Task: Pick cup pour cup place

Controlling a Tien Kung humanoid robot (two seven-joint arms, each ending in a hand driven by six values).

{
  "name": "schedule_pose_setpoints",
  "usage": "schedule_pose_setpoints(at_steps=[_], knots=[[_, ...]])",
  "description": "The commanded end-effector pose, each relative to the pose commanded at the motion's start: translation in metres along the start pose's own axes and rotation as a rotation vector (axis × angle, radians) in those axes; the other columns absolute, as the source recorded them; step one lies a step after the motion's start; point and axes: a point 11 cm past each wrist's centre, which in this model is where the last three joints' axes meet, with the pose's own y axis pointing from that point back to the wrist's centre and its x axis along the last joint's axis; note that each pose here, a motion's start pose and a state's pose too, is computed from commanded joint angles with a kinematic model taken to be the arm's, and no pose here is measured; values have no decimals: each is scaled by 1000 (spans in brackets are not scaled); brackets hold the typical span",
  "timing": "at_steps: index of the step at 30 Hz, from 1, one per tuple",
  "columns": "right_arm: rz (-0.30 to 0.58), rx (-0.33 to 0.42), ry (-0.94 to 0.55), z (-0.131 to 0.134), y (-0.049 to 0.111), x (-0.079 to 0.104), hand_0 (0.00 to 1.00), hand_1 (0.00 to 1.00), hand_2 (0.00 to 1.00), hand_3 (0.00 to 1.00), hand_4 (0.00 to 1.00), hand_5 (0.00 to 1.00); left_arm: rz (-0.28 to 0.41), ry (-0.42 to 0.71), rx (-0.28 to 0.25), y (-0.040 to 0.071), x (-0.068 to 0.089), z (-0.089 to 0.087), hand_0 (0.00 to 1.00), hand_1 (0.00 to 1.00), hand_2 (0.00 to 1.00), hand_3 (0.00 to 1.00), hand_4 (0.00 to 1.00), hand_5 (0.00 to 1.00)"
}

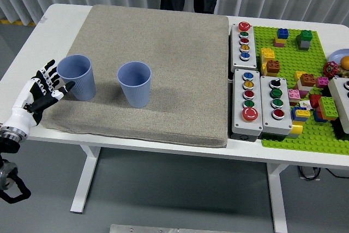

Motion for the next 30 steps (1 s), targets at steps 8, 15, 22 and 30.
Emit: schedule_pose_setpoints(at_steps=[8, 15, 22, 30], knots=[[1, -3, 2, 2, 0, 1, 719, 678, 717, 686, 299, 343, -6, 0, 14, -3, -2, -5, 987, 982, 998, 998, 954, 233], [3, -6, 5, 3, -1, 2, 719, 678, 717, 685, 299, 343, -6, 5, 21, -4, -5, -8, 986, 981, 998, 998, 965, 266], [2, -6, 4, 3, 0, 1, 719, 678, 716, 686, 299, 342, -14, 1, 23, -9, -8, -8, 986, 980, 998, 998, 971, 283], [0, -3, 0, 2, 0, 1, 719, 678, 717, 685, 299, 343, -29, -22, 24, -15, -13, -6, 986, 980, 998, 998, 974, 282]])
